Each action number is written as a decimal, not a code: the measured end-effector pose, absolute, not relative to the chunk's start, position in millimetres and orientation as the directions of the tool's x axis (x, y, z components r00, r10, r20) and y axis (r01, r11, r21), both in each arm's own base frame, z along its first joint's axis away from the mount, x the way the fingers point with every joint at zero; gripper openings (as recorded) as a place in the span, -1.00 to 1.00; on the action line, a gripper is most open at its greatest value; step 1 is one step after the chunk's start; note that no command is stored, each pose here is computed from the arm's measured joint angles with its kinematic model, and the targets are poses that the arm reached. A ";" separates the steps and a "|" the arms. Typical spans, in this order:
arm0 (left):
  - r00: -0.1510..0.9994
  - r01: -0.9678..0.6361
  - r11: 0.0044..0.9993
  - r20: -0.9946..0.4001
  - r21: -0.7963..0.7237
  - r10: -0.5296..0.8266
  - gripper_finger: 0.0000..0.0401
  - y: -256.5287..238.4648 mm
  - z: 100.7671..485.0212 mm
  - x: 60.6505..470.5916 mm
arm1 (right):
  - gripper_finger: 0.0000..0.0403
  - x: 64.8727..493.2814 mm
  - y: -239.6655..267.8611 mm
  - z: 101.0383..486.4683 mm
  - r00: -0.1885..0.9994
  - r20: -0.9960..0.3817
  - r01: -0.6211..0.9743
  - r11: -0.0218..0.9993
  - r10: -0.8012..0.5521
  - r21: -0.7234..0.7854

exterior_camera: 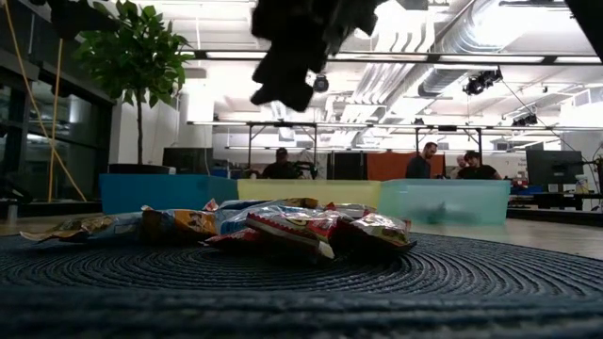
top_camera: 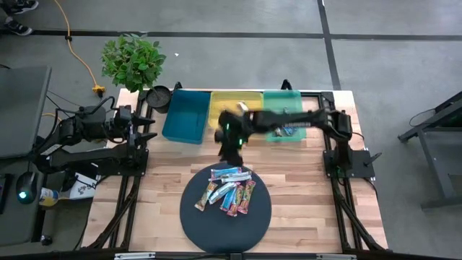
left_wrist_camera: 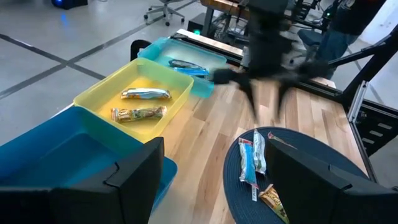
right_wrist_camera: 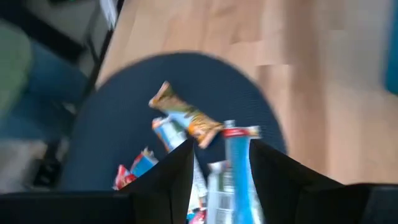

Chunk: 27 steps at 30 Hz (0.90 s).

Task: Pick and place Granola Bars by type
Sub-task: Put the yellow granola bar into the yellow bin

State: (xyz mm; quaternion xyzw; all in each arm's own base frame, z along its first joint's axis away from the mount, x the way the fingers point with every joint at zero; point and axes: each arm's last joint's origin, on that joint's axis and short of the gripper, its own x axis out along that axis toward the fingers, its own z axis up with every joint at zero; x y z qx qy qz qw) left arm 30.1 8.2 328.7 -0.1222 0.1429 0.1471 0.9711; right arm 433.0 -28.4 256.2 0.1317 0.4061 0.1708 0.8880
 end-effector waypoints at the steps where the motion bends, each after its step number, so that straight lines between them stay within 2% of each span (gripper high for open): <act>1: 0.916 -0.320 0.927 -0.313 -0.195 0.251 0.36 8.2 328.8 30.1 | -0.30 433.9 -13.7 255.7 0.606 -0.692 -0.223 0.919 0.392 0.325; 6: 0.916 -0.320 0.927 -0.313 -0.193 0.251 0.36 8.2 328.7 30.1 | -0.30 433.7 42.5 254.1 0.618 -0.751 -0.286 0.956 0.230 0.058; 9: 0.916 -0.320 0.927 -0.313 -0.193 0.251 0.36 8.2 328.7 30.1 | -0.30 432.7 63.0 255.0 0.642 -0.750 -0.263 0.964 0.161 -0.018; 14: 0.916 -0.320 0.927 -0.313 -0.194 0.251 0.36 8.2 328.8 30.1 | -0.30 428.3 88.8 254.2 0.637 -0.754 -0.286 0.958 0.163 -0.034; 18: 0.916 -0.320 0.927 -0.313 -0.193 0.251 0.36 8.2 328.7 30.1 | -0.30 426.6 100.3 246.2 0.602 -0.777 -0.268 0.963 0.185 0.022; 27: 0.916 -0.321 0.927 -0.313 -0.193 0.251 0.36 8.2 328.7 30.1 | -0.17 431.3 91.8 237.9 0.565 -0.782 -0.262 0.956 0.263 0.132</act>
